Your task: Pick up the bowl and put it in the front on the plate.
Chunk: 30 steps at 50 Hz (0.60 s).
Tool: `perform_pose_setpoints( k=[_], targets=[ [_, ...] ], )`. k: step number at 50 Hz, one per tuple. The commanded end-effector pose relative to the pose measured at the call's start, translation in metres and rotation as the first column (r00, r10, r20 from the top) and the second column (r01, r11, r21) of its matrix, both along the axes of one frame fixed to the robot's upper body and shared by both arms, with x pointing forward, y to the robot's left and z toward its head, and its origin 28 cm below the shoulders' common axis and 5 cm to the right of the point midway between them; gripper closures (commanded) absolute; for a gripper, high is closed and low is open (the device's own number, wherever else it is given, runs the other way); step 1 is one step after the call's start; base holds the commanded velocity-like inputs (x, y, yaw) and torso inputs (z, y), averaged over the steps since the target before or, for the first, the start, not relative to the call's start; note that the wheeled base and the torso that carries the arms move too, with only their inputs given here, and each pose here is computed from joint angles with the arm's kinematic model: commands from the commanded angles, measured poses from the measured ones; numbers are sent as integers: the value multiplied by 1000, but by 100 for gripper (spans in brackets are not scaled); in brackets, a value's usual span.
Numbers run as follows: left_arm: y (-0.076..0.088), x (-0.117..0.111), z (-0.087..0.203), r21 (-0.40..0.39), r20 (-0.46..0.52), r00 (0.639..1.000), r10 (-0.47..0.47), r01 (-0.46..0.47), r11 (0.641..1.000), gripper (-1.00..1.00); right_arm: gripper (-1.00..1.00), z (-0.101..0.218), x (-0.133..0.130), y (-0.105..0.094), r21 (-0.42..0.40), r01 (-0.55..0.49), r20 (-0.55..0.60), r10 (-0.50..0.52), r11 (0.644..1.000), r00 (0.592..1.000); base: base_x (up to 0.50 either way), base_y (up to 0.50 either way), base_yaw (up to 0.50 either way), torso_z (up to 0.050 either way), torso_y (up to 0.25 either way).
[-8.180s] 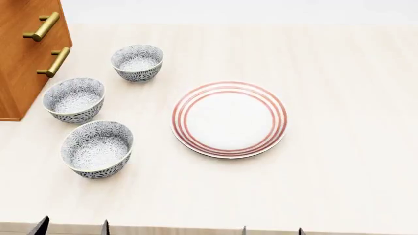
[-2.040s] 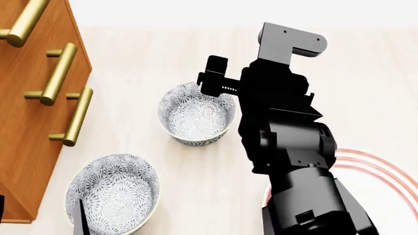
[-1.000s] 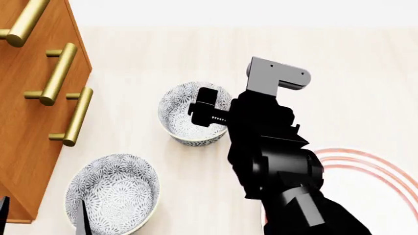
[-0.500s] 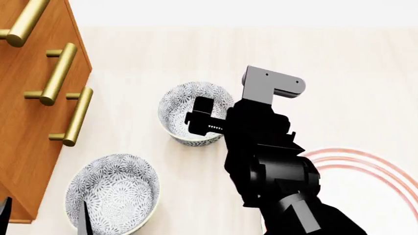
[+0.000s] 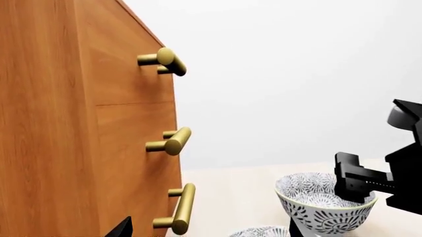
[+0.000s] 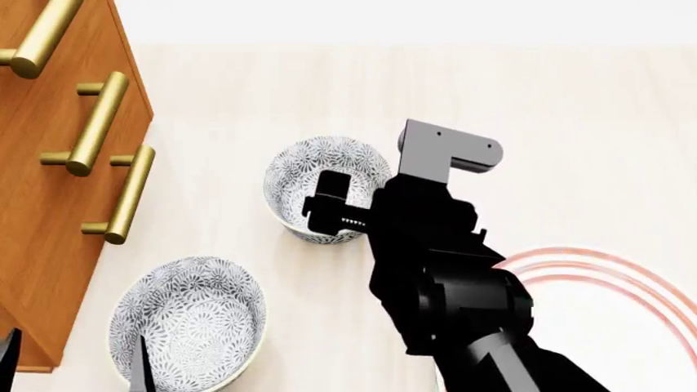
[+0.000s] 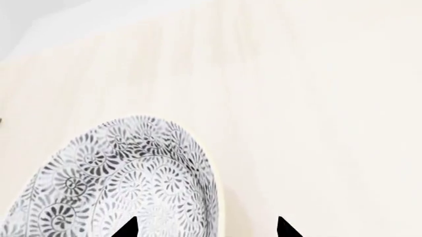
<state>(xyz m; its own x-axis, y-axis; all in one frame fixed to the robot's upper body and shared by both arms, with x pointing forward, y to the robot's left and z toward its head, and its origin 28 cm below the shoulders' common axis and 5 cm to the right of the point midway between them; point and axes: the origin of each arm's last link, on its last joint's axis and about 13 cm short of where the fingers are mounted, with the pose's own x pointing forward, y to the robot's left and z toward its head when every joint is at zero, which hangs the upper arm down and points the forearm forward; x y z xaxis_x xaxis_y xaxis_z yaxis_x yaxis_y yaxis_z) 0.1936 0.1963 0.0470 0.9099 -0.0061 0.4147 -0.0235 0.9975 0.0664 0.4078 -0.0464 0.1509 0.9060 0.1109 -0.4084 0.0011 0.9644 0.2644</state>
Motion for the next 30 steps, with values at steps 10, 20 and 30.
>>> perform_pose_setpoints(
  k=[10,20,30],
  targets=[
    [1,2,1,7,11,1000,14,-14,1000,-100,-100,-5,-2,8,23,-29,-3,30,999,1000,0,0,0,0,0],
    [1,2,1,8,8,1000,11,-11,1000,-100,100,-6,-4,8,39,-34,4,33,999,999,0,0,0,0,0],
    [0,2,0,9,6,1000,9,-9,1000,-100,100,-10,-6,9,39,-43,-4,43,998,999,0,0,0,0,0]
  ],
)
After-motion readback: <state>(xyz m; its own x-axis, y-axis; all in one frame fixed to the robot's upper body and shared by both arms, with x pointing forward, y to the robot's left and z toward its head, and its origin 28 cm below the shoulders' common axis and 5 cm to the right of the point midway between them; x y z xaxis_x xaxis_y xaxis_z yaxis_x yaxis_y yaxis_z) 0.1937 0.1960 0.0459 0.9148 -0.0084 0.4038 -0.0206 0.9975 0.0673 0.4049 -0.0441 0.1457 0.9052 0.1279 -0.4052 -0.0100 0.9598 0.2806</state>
